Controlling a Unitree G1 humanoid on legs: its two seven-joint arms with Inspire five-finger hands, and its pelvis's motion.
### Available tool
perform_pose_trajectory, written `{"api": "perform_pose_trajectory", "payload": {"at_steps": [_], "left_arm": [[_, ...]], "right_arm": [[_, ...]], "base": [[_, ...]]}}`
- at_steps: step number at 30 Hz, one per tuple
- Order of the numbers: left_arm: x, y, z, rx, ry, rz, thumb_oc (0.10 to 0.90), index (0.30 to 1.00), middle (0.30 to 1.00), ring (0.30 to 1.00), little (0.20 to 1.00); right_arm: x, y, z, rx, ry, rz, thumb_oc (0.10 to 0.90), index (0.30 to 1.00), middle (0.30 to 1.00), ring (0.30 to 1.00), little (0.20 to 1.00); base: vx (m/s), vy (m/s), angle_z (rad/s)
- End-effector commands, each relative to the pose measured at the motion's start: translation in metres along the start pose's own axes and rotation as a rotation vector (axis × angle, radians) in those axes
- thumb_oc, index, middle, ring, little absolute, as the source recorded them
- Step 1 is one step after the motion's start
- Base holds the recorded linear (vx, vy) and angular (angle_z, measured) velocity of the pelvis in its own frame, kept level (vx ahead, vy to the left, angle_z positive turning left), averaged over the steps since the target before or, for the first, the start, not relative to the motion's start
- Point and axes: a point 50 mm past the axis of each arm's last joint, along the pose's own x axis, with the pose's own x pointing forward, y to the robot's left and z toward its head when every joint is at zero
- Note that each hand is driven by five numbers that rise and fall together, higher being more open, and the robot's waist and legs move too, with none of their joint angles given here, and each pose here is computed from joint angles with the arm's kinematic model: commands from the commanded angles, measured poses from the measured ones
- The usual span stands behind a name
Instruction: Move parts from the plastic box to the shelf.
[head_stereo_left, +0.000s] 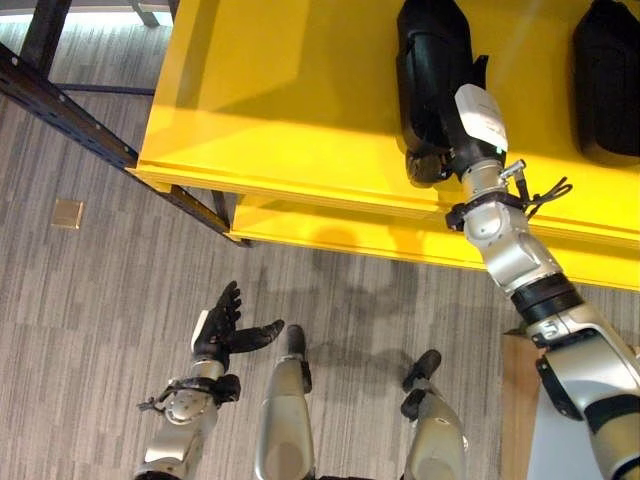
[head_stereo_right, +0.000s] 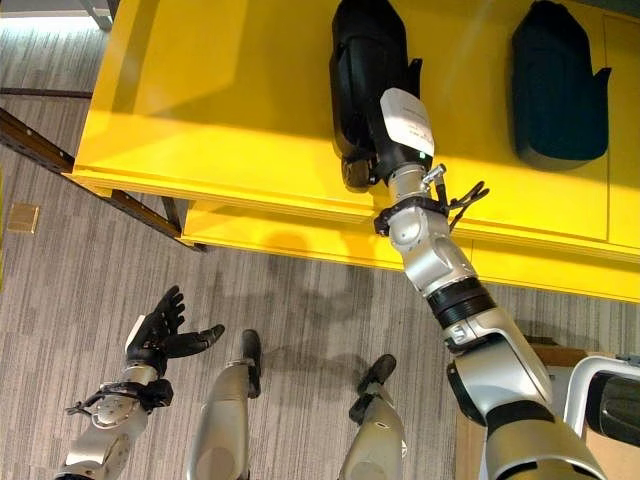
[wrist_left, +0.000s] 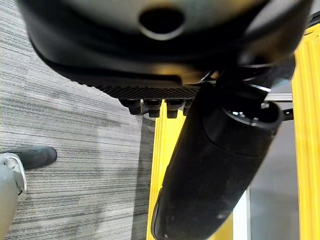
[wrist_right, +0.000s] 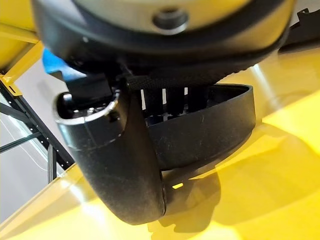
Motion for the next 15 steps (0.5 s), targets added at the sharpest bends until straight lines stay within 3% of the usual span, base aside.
{"api": "perform_pose_trajectory", "payload": {"at_steps": [1,15], "left_arm": [[-0.0079,0.0136,0.0298,0.048,-0.168,-0.011,0.9,1.0,1.0,1.0,1.0],[-0.008,0.013,0.0302,0.039,-0.172,-0.01,0.9,1.0,1.0,1.0,1.0]], "right_arm": [[0.0278,-0.0385,0.0355,-0.016,-0.129,-0.131,0.4,0.3,0.3,0.3,0.3],[0.0319,-0.0375,0.0318,-0.032,-0.1,-0.126,0.4,0.3,0.3,0.3,0.3]], "base": [[0.0,0.0,0.0],[0.0,0.0,0.0]]}}
